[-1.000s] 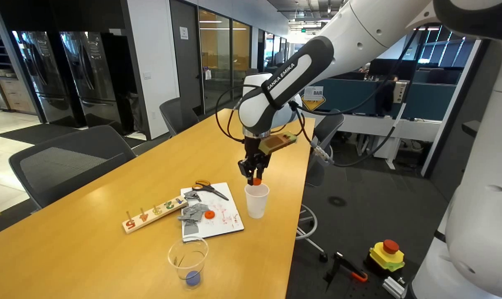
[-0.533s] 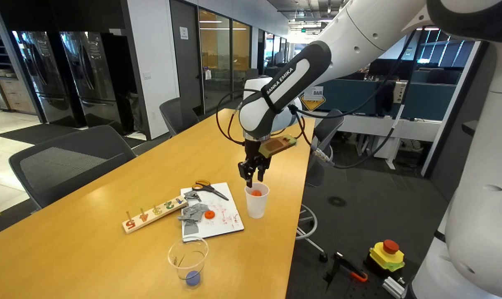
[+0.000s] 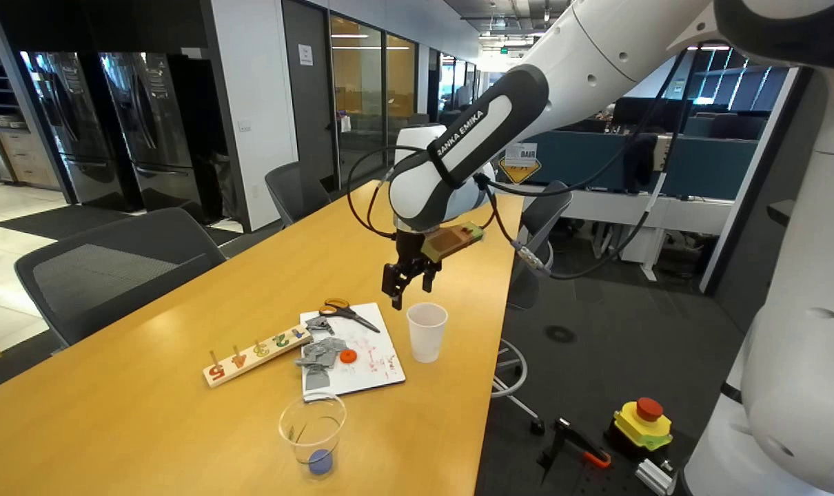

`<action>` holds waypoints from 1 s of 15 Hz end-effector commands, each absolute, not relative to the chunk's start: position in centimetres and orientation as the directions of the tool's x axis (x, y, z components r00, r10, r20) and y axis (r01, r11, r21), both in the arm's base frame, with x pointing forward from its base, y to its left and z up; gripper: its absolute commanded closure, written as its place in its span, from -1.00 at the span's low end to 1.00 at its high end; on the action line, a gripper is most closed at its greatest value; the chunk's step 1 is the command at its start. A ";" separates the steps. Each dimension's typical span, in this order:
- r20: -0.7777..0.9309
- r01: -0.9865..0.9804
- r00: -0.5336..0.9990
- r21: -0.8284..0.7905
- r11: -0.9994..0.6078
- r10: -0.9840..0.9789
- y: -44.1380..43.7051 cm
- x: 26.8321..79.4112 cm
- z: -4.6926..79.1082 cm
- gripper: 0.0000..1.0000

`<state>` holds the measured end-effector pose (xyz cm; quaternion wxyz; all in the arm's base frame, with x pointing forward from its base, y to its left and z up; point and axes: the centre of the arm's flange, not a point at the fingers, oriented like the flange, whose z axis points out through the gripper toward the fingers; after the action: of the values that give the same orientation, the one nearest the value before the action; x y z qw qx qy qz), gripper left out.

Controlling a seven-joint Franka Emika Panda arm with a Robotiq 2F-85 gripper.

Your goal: Pick up the orange and yellow objects from the table and put them in the two cups

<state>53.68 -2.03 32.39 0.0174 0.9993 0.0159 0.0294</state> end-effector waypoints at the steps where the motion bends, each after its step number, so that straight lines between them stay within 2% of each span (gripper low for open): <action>1: 0.077 0.194 0.977 0.057 -0.979 0.199 1.4 55.0 31.4 -1.00; 6: 0.021 0.415 0.909 0.064 -0.908 0.417 4.9 57.0 27.3 -1.00; 15: -0.032 0.537 0.843 0.043 -0.842 0.536 6.9 63.5 20.2 -1.00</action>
<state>60.03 6.05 21.31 0.0242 0.9657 0.2584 -0.0115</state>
